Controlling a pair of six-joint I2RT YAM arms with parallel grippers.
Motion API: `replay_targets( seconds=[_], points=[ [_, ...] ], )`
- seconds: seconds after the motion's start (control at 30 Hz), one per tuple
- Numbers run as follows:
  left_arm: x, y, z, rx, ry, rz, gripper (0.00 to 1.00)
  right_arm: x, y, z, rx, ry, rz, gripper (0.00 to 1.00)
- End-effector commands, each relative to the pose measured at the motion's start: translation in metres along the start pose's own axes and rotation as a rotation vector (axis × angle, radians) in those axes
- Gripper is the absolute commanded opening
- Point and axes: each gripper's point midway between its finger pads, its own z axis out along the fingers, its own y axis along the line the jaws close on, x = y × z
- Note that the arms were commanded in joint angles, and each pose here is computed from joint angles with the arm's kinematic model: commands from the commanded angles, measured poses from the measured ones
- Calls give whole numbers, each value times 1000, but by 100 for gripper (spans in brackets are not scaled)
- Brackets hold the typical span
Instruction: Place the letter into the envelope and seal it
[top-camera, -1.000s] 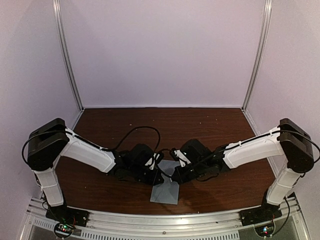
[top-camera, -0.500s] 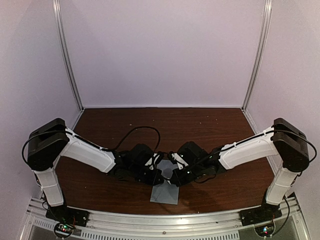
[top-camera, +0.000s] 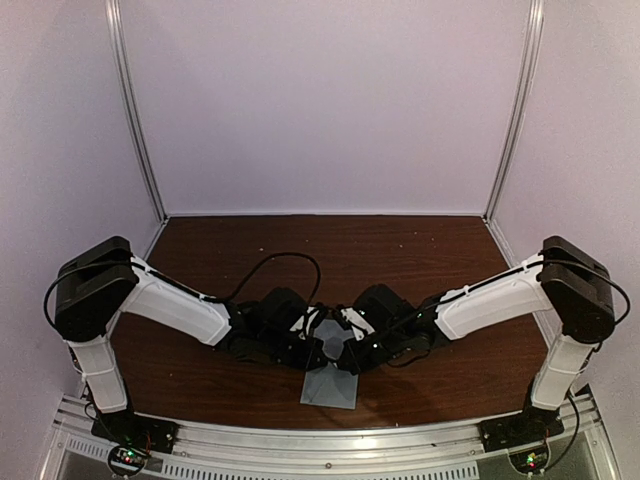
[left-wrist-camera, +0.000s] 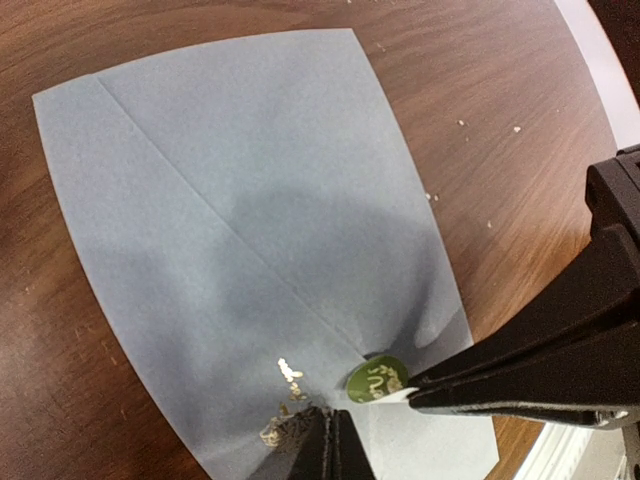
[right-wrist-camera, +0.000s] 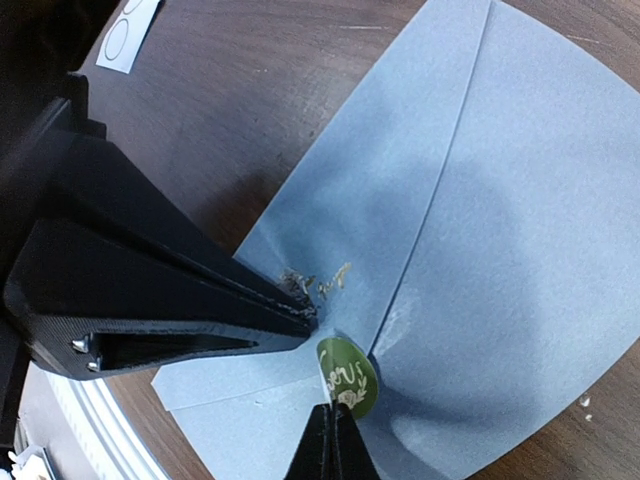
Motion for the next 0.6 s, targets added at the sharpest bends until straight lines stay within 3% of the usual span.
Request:
replay_targets(
  seconds=[0.0, 0.27, 0.47, 0.57],
  points=[
    [16, 11, 7, -28, 42, -10, 0, -5, 11, 6, -38, -7, -13, 0],
    [17, 12, 7, -28, 43, -12, 0, -1, 14, 8, -67, 11, 0, 1],
    [18, 13, 7, -33, 43, -17, 0, -9, 31, -8, -141, -34, -13, 22],
    [18, 14, 7, -34, 44, -19, 0, -11, 39, -19, -175, -53, -16, 27]
  ],
)
